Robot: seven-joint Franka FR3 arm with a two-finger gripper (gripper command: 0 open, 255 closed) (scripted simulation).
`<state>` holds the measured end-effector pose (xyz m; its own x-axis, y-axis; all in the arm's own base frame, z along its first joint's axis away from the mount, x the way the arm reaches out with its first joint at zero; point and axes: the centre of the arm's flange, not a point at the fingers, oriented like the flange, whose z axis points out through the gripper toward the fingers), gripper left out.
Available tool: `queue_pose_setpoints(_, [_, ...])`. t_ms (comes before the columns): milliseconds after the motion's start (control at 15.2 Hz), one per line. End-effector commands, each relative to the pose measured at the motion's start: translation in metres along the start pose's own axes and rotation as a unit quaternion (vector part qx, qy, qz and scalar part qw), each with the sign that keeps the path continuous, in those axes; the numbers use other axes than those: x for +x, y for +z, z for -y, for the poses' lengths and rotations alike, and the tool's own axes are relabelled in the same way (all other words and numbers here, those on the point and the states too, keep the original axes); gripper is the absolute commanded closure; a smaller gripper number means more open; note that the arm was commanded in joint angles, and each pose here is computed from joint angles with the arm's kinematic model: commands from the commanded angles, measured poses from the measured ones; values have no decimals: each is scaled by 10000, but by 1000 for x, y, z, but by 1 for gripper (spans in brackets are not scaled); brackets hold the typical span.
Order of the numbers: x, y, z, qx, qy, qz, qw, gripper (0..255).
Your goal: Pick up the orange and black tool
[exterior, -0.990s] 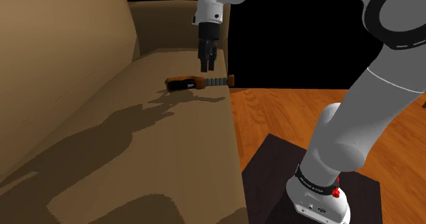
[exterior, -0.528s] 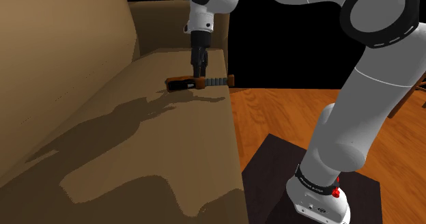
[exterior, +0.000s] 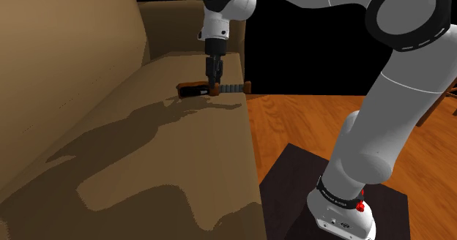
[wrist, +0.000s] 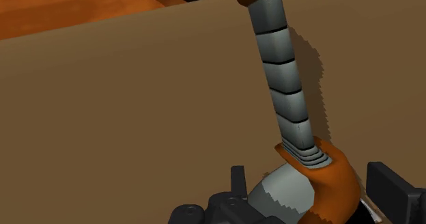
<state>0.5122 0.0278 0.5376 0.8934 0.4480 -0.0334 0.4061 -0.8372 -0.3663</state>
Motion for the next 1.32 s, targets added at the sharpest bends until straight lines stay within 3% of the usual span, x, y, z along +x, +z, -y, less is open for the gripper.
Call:
queue_pose_setpoints(0, [1,2,0,5,3,17,10000,255])
queue_pose_setpoints(330, [1,2,-1,5,3,17,10000,255])
queue_pose_setpoints(1254, [-1,-67,26,5,3,17,10000,255])
